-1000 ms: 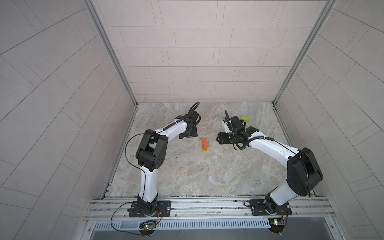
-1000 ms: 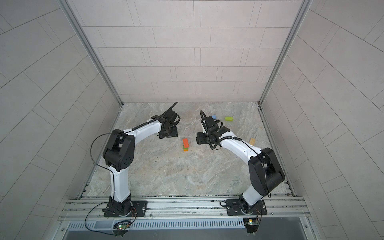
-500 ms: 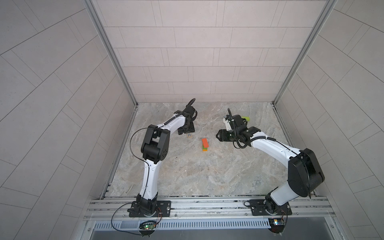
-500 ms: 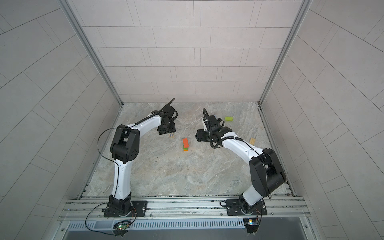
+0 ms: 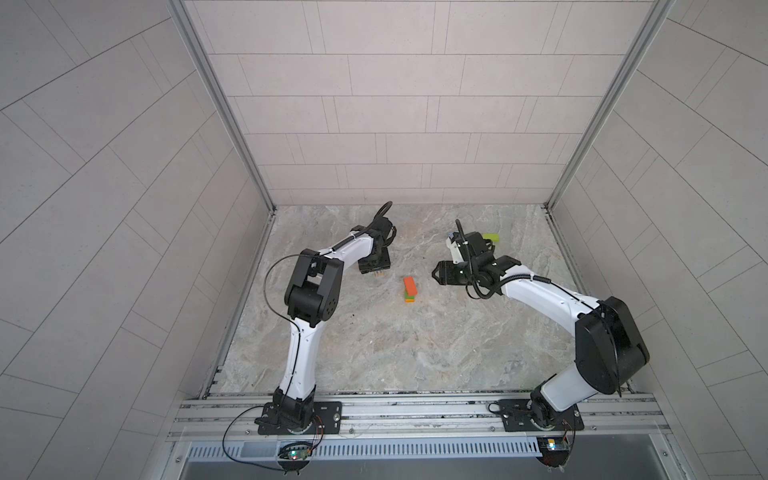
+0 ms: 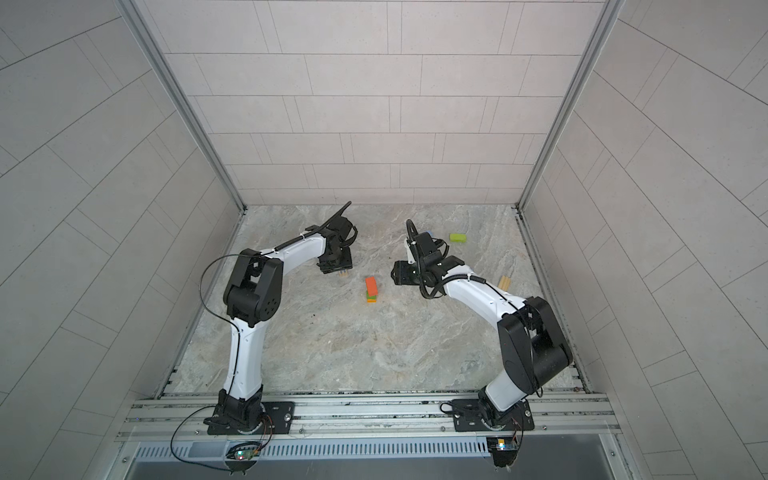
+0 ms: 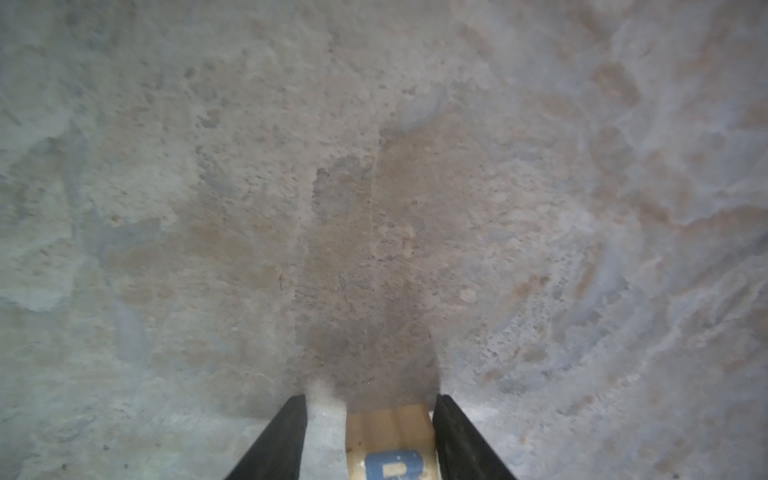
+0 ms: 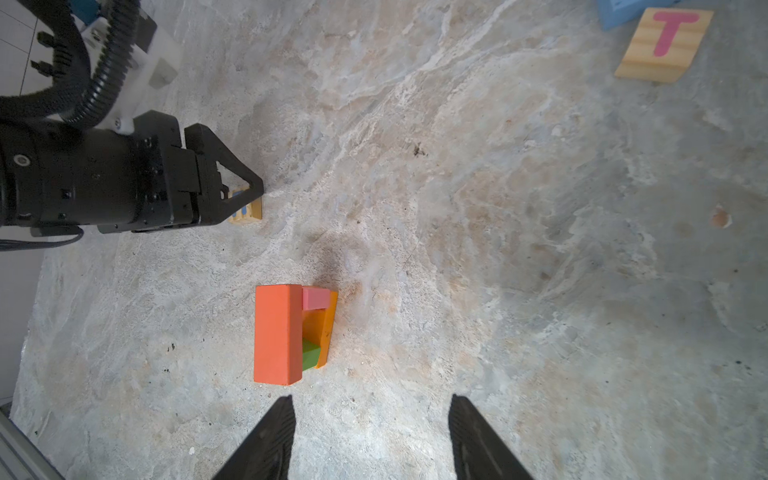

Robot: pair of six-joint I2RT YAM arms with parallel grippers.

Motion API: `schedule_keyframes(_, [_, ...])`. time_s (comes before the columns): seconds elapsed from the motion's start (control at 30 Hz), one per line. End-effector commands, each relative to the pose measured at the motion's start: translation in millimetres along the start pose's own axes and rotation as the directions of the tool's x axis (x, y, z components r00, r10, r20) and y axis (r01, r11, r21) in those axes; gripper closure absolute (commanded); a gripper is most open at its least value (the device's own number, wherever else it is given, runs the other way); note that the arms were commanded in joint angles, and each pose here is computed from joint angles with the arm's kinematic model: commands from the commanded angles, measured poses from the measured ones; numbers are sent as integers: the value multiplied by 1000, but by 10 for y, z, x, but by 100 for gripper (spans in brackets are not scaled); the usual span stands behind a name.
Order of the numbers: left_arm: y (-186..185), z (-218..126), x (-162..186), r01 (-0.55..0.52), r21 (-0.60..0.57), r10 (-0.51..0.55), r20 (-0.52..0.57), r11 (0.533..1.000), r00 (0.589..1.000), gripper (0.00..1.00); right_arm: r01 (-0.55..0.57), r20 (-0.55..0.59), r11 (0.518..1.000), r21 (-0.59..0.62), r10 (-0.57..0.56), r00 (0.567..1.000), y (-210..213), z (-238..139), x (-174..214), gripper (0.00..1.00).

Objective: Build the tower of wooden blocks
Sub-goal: 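Grasp the R cube with the left gripper while the right gripper withdraws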

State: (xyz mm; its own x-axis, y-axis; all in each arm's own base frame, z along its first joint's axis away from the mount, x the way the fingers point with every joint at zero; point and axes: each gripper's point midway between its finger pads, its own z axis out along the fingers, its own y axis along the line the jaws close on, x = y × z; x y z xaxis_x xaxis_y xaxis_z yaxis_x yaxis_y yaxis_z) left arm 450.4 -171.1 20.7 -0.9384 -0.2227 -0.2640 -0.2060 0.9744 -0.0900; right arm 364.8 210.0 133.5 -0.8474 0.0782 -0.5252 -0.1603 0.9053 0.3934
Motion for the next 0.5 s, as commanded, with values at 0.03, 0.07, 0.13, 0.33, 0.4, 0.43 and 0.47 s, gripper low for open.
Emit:
schedule_keyframes(0.03, [15, -21, 60, 5, -8, -5, -5, 1000, 1000, 56, -6, 33, 1000, -19, 6, 999, 47, -122, -54, 40])
schedule_keyframes(0.07, [16, -24, 58, 6, -8, -6, -4, 1000, 1000, 61, -5, 34, 1000, -19, 5, 999, 48, -127, -51, 40])
schedule_keyframes(0.13, [6, -28, 63, 6, -2, -6, -7, 1000, 1000, 68, -2, 38, 1000, -15, 3, 999, 41, -139, -59, 40])
schedule_keyframes(0.33, [-8, -155, 43, 2, 17, -2, 7, 1000, 1000, 75, 6, 45, 1000, -17, -5, 999, 45, -151, -80, 40])
schedule_keyframes(0.4, [-24, -242, 32, 3, 33, -3, 17, 999, 1000, 76, 9, 48, 1000, -25, -8, 999, 52, -155, -88, 40])
schedule_keyframes(0.43, [-37, -288, 31, 4, 43, -5, 22, 999, 1000, 76, 9, 52, 999, -33, -7, 999, 59, -159, -94, 40])
schedule_keyframes(0.47, [-48, -339, 28, 9, 57, -10, 28, 998, 1000, 76, 8, 59, 999, -45, -6, 998, 70, -166, -103, 40])
